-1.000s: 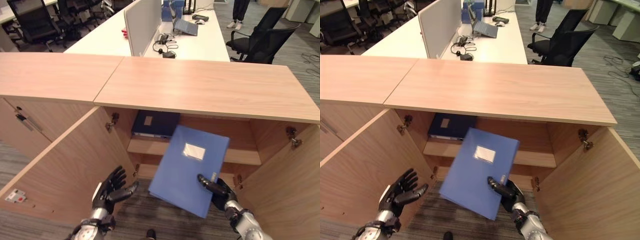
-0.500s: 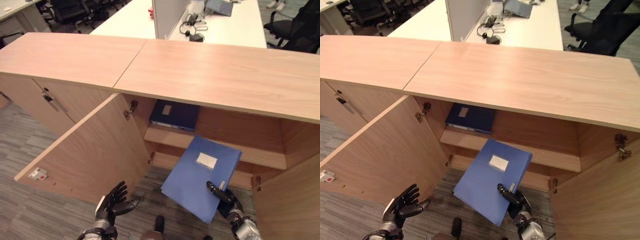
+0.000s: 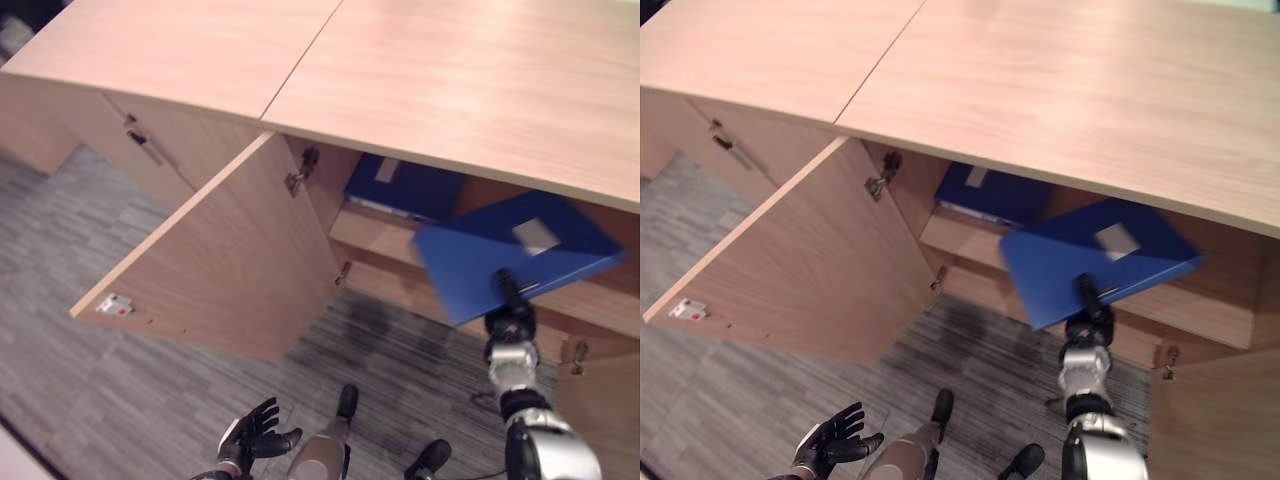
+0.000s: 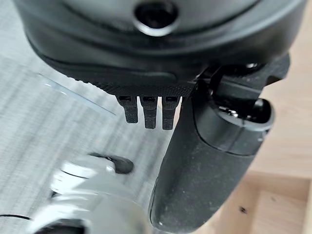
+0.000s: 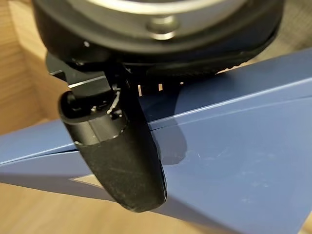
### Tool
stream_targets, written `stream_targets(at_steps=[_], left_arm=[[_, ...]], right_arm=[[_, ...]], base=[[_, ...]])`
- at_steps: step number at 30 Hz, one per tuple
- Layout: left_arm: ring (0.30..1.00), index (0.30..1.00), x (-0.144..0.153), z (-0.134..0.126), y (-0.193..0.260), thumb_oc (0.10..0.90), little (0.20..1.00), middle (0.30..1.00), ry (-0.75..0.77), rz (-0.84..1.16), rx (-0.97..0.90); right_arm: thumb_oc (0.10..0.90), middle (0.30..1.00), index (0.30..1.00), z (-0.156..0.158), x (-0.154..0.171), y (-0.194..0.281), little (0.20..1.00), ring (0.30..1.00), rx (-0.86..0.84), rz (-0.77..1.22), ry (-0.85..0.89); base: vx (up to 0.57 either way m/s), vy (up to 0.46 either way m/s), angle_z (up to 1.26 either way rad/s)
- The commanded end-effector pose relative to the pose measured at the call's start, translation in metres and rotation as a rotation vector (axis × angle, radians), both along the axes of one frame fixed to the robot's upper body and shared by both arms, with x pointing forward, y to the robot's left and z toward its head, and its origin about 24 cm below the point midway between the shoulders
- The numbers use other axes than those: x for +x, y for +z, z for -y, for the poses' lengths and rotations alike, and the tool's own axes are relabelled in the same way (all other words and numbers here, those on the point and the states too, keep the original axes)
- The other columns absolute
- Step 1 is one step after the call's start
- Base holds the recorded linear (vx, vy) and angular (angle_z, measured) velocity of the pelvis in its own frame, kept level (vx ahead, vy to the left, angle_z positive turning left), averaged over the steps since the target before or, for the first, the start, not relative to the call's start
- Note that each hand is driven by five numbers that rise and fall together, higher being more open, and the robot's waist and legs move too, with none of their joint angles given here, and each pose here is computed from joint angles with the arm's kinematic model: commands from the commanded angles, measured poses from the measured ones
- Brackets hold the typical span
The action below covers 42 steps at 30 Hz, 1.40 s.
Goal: Put the empty folder in the office cabinet
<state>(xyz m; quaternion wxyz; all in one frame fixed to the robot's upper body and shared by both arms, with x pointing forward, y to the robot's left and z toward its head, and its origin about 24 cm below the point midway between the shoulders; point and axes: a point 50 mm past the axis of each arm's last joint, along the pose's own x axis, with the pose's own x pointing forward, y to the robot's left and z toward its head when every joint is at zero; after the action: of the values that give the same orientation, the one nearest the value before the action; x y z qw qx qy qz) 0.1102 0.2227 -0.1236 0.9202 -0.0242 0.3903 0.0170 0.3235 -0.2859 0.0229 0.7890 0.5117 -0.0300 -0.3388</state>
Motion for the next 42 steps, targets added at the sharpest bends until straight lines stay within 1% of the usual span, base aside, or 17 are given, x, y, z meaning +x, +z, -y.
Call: stream_targets(at_steps=[1, 4, 5, 7, 8, 9, 13, 18, 22, 23, 28, 31, 35, 36, 37, 39, 42], left_arm=[[0.9, 0.9, 0.051, -0.011, 0.027, 0.8, 0.9, 0.9, -0.057, 0.19, 0.048], [0.9, 0.9, 0.052, -0.01, 0.028, 0.8, 0.9, 0.9, -0.071, 0.193, 0.046], [0.9, 0.9, 0.053, -0.009, 0.028, 0.8, 0.9, 0.9, -0.072, 0.195, 0.044], [0.9, 0.9, 0.051, -0.012, 0.028, 0.8, 0.9, 0.9, -0.075, 0.186, 0.052], [0.9, 0.9, 0.052, -0.012, 0.028, 0.8, 0.9, 0.9, -0.076, 0.189, 0.05], [0.9, 0.9, 0.053, -0.013, 0.029, 0.8, 0.9, 0.9, -0.081, 0.192, 0.053], [0.9, 0.9, 0.056, -0.015, 0.032, 0.8, 0.9, 0.9, -0.105, 0.207, 0.059], [0.9, 0.9, 0.05, -0.013, 0.031, 0.8, 0.9, 0.9, -0.132, 0.198, 0.048], [0.9, 0.9, 0.047, -0.013, 0.03, 0.8, 0.9, 0.9, -0.162, 0.181, 0.053], [0.9, 0.9, 0.045, -0.013, 0.028, 0.8, 0.9, 0.9, -0.156, 0.171, 0.051], [0.9, 0.9, 0.043, -0.005, 0.024, 0.8, 0.9, 0.9, -0.143, 0.162, 0.018], [0.9, 0.9, 0.042, -0.005, 0.023, 0.8, 0.9, 0.9, -0.119, 0.154, 0.004], [0.9, 0.9, 0.053, -0.02, 0.029, 0.8, 0.9, 0.9, -0.071, 0.174, 0.05], [0.9, 0.9, 0.054, -0.017, 0.026, 0.8, 0.9, 0.9, -0.074, 0.16, 0.049], [0.9, 0.9, 0.054, -0.017, 0.026, 0.8, 0.9, 0.9, -0.075, 0.159, 0.051], [0.9, 0.9, 0.054, -0.012, 0.024, 0.8, 0.9, 0.9, -0.11, 0.144, 0.064], [0.9, 0.9, 0.054, -0.018, 0.025, 0.8, 0.9, 0.9, -0.111, 0.143, 0.089]], right_arm=[[0.4, 0.3, 0.3, 0.033, 0.024, 0.084, 0.3, 0.3, -0.076, 0.259, -0.132], [0.4, 0.3, 0.3, 0.05, 0.03, 0.118, 0.3, 0.3, -0.062, 0.318, -0.191], [0.4, 0.3, 0.3, 0.051, 0.031, 0.119, 0.3, 0.3, -0.062, 0.32, -0.192], [0.4, 0.3, 0.3, 0.067, 0.03, 0.146, 0.3, 0.3, -0.09, 0.345, -0.23], [0.4, 0.3, 0.3, 0.069, 0.03, 0.148, 0.3, 0.3, -0.091, 0.346, -0.231], [0.4, 0.3, 0.3, 0.076, 0.029, 0.161, 0.3, 0.3, -0.112, 0.359, -0.247], [0.4, 0.3, 0.3, 0.108, 0.013, 0.211, 0.3, 0.3, -0.191, 0.421, -0.331], [0.4, 0.3, 0.3, 0.133, -0.01, 0.257, 0.3, 0.3, -0.261, 0.467, -0.414], [0.4, 0.3, 0.3, 0.139, -0.018, 0.274, 0.3, 0.3, -0.297, 0.477, -0.44], [0.4, 0.3, 0.3, 0.14, -0.02, 0.285, 0.3, 0.3, -0.324, 0.484, -0.443], [0.4, 0.3, 0.3, 0.132, -0.013, 0.286, 0.3, 0.3, -0.341, 0.477, -0.409], [0.4, 0.3, 0.3, 0.126, -0.004, 0.266, 0.3, 0.3, -0.312, 0.448, -0.387], [0.4, 0.3, 0.3, 0.116, 0.006, 0.249, 0.3, 0.3, -0.228, 0.455, -0.382], [0.4, 0.3, 0.3, 0.109, 0.011, 0.244, 0.3, 0.3, -0.208, 0.453, -0.366], [0.4, 0.3, 0.3, 0.109, 0.011, 0.243, 0.3, 0.3, -0.207, 0.452, -0.367], [0.4, 0.3, 0.3, 0.098, 0.02, 0.228, 0.3, 0.3, -0.181, 0.438, -0.334], [0.4, 0.3, 0.3, 0.089, 0.027, 0.214, 0.3, 0.3, -0.166, 0.405, -0.306]], base=[[0.04, -0.003, 0.05], [0.06, -0.013, 0.13], [0.05, -0.028, 0.01], [0.04, -0.04, 0.07], [0.02, -0.041, 0.08], [-0.01, -0.023, 0.03], [-0.01, 0.014, 0.05], [0.0, 0.011, 0.07], [0.0, 0.001, -0.01], [0.0, -0.002, -0.04], [0.02, -0.007, -0.06], [-0.02, -0.094, -0.12], [-0.04, -0.205, 0.21], [0.1, -0.078, -0.08], [0.17, -0.04, -0.2], [0.22, -0.044, -0.55], [0.26, -0.055, -0.42]])
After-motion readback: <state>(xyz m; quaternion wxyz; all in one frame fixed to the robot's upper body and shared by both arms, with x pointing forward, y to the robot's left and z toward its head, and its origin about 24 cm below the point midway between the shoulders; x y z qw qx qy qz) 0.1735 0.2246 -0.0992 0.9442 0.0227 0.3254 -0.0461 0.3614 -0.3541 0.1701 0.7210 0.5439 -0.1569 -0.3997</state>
